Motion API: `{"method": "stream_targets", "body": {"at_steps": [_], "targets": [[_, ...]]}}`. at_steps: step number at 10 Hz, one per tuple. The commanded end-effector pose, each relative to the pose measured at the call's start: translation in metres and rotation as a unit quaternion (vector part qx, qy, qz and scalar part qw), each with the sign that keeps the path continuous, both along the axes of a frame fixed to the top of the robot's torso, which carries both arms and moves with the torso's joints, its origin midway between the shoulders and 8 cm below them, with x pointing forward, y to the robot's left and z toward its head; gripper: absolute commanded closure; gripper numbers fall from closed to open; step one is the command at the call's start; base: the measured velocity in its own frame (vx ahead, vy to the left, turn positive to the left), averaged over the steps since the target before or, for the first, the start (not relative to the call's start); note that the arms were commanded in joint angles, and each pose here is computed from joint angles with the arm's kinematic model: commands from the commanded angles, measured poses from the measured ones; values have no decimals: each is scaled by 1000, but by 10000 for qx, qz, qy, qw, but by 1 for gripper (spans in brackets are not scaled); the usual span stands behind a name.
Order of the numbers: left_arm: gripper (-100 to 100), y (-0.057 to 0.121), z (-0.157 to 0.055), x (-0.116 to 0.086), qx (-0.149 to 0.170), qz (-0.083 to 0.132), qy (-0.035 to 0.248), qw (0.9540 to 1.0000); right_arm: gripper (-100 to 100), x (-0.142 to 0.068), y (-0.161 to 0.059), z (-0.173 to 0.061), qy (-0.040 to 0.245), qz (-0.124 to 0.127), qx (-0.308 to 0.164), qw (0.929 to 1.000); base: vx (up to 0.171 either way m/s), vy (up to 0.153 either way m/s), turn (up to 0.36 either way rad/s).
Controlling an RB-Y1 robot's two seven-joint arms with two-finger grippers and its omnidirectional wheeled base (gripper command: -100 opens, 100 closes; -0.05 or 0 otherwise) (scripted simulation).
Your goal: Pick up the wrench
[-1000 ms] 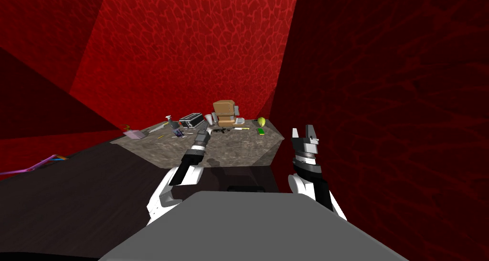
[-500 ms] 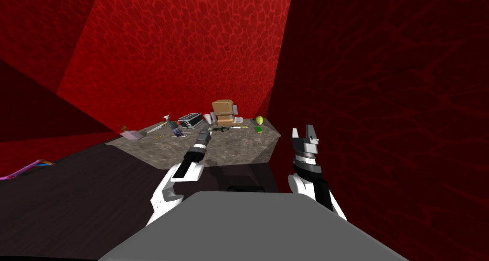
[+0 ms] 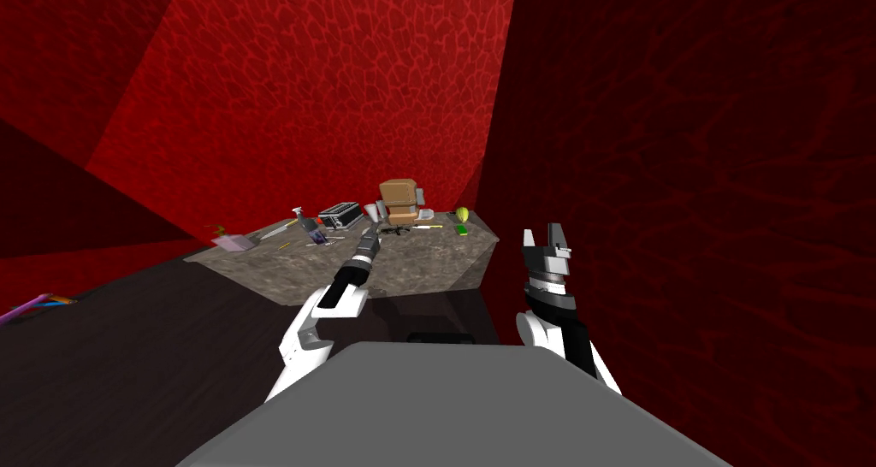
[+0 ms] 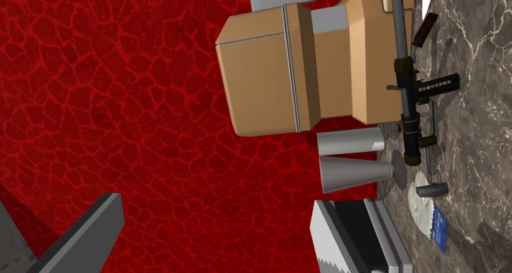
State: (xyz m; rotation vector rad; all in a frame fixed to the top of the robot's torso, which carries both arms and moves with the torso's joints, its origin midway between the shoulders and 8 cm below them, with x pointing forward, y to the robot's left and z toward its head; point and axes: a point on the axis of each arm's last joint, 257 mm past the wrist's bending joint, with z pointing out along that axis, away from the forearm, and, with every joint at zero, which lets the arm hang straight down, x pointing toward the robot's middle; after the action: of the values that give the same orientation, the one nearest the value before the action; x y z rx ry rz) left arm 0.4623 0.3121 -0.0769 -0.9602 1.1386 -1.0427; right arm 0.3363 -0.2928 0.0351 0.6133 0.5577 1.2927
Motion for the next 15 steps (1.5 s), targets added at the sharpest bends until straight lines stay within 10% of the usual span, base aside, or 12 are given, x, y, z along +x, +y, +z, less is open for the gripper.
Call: {"method": "stream_targets", "body": {"at_steps": [1,15], "targets": [[-100,3,-9,7,-90,44,190,9998,0,0,0,0,0,0,0,10000,-46,17,-121],[-100,24,-78,40,-668,514,1650,9827,0,0,0,0,0,0,0,10000,-22,26,-65]]}}
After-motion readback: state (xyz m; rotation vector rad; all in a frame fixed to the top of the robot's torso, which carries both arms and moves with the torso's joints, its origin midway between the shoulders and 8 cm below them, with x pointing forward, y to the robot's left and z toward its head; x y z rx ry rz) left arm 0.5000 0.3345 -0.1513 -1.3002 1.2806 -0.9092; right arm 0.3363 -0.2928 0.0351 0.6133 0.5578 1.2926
